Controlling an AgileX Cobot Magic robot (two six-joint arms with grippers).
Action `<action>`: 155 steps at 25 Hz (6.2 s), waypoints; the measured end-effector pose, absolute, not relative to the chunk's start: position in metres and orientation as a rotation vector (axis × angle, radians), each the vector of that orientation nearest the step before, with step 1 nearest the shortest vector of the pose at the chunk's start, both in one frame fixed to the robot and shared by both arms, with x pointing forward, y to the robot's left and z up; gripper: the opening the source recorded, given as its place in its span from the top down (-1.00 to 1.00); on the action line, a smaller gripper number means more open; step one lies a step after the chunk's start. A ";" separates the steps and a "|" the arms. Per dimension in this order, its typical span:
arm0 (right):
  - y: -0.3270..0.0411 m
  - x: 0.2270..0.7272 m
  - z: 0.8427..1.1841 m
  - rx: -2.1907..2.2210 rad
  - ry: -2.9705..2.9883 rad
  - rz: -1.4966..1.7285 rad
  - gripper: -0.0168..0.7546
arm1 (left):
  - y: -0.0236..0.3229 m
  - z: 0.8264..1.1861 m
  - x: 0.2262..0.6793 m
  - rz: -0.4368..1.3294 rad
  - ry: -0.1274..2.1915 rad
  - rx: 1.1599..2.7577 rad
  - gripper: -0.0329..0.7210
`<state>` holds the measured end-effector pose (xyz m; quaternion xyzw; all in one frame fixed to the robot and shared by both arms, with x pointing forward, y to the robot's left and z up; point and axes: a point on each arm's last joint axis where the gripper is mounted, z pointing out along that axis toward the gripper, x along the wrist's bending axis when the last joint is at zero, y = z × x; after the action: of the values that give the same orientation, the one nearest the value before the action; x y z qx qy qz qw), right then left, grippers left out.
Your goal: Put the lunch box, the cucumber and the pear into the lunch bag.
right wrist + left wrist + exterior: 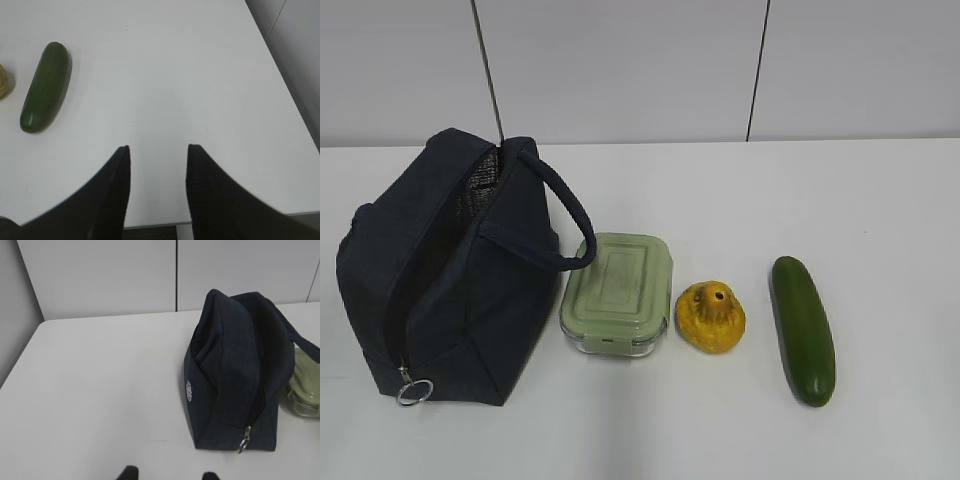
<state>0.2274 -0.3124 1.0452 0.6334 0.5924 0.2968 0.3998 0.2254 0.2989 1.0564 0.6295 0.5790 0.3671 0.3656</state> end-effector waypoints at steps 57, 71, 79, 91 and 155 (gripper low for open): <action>-0.254 0.567 1.021 2.073 2.195 0.568 -0.06 | 0.258 1.106 0.478 0.091 1.353 1.852 -0.05; -0.248 0.630 0.959 2.187 2.301 0.403 -0.59 | 0.265 1.101 0.479 0.157 1.366 1.952 -0.05; -0.243 0.634 0.935 2.240 2.353 0.412 -0.60 | 0.266 1.101 0.480 0.177 1.369 1.948 -0.05; -0.228 0.635 0.909 2.174 2.445 0.299 -0.30 | 0.268 1.100 0.481 0.215 1.372 1.969 -0.05; 0.009 0.657 1.037 1.019 2.403 1.827 -0.13 | 0.268 1.030 0.497 -0.049 1.554 1.994 0.90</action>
<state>0.6567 0.0091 1.0371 0.3198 0.7541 0.5732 -0.0222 0.4966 0.2681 1.0302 0.7520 0.5858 -0.0186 0.3017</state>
